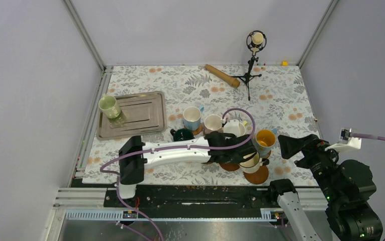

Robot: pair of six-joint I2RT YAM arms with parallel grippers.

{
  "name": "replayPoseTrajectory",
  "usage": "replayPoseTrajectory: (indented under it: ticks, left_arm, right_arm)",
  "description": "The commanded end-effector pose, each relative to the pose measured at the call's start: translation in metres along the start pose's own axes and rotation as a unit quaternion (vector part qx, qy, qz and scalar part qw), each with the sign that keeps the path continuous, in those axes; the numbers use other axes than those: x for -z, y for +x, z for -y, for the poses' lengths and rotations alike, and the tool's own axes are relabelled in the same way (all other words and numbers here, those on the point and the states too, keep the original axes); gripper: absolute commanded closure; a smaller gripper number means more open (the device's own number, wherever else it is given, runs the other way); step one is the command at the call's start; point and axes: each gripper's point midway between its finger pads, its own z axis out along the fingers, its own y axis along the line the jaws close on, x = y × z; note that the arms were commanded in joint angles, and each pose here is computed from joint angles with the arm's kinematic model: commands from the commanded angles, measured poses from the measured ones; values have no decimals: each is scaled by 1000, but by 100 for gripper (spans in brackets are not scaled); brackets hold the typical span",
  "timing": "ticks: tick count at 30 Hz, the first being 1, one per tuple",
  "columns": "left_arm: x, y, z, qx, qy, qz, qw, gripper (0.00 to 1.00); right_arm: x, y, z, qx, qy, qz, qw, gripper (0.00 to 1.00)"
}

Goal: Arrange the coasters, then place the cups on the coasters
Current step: Place the cup on the coaster.

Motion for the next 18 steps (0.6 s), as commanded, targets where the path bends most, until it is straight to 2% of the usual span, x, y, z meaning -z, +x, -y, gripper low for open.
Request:
replayPoseTrajectory:
  ticks: [1, 10, 18]
  left_arm:
    - [10, -7, 48, 42, 68, 3, 997, 100]
    - [-3, 15, 64, 44, 71, -28, 996, 100]
    - [-14, 18, 68, 39, 66, -25, 997, 100]
  right_arm:
    - [8, -8, -7, -1, -16, 17, 1000, 4]
    - [12, -8, -15, 1, -35, 10, 999, 4]
    - [16, -8, -14, 4, -35, 13, 999, 4]
